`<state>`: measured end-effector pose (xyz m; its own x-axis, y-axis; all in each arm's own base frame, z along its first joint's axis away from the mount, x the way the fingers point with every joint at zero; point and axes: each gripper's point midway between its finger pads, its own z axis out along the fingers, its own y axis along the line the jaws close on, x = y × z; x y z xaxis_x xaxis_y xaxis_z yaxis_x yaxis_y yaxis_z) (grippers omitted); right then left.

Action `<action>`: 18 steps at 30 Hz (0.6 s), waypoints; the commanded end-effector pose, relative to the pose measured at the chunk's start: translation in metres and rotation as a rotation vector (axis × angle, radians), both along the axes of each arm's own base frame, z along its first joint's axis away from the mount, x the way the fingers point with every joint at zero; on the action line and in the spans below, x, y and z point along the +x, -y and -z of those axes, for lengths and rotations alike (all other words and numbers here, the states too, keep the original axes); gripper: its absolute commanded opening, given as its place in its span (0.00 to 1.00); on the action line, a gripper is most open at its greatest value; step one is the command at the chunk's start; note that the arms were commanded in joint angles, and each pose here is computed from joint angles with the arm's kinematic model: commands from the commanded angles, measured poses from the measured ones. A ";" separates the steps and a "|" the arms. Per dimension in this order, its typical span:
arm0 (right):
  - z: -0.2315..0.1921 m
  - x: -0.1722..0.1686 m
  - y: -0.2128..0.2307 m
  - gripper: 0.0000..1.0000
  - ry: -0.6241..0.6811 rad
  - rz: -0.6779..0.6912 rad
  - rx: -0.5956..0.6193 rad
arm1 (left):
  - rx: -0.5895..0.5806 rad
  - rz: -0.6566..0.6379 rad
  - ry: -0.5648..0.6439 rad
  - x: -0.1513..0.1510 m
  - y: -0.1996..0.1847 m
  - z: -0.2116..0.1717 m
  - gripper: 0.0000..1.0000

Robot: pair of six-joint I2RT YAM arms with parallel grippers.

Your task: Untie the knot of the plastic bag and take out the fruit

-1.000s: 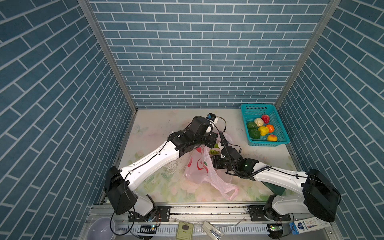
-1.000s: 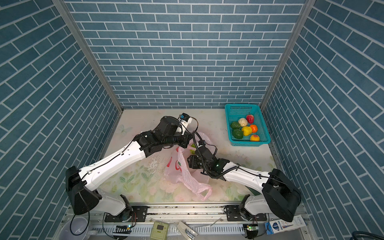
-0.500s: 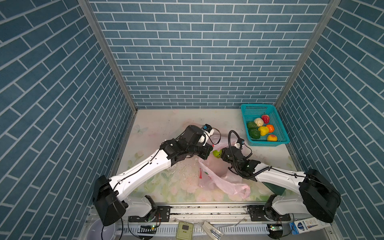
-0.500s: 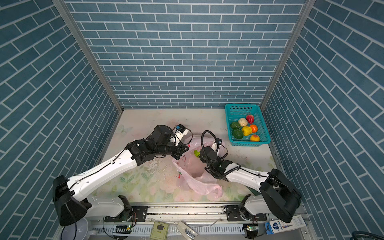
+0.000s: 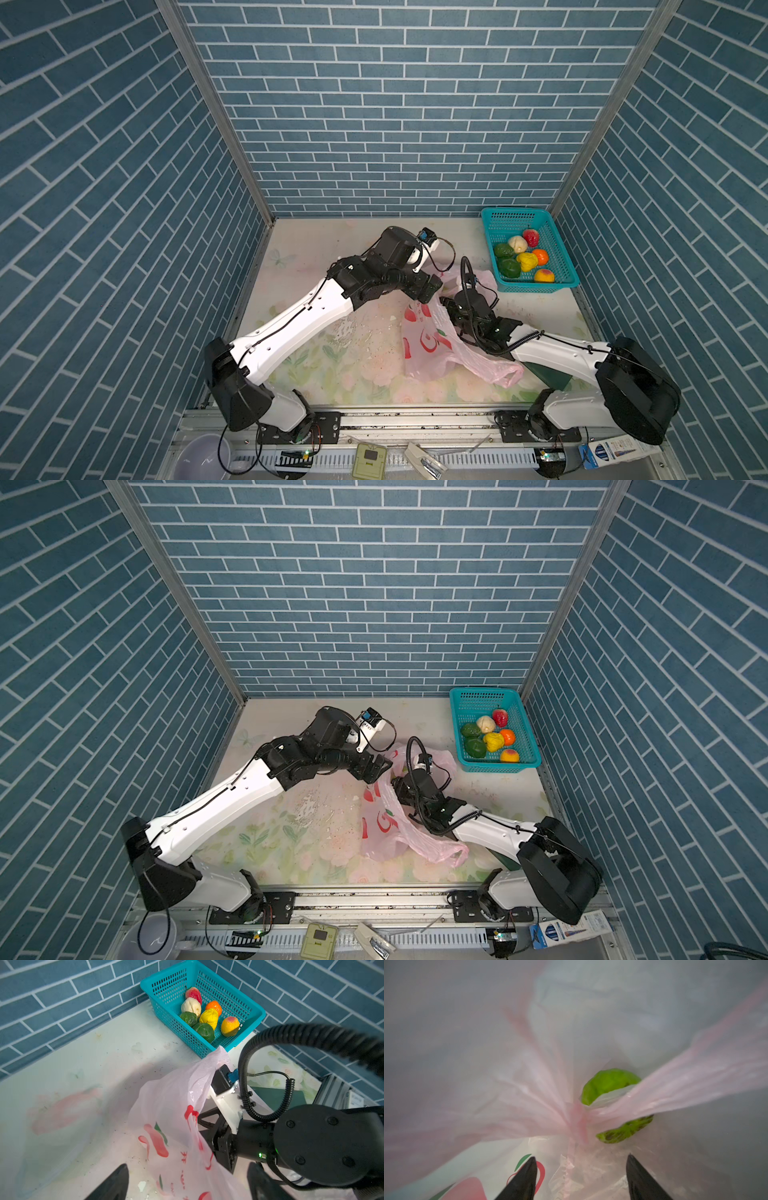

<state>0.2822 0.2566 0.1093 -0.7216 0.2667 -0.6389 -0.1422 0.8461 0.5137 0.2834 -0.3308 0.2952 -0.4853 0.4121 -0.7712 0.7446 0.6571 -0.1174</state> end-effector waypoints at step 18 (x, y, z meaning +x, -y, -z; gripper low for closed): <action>-0.022 -0.055 0.043 0.69 -0.076 0.057 0.080 | 0.086 0.253 0.022 0.036 0.077 0.024 1.00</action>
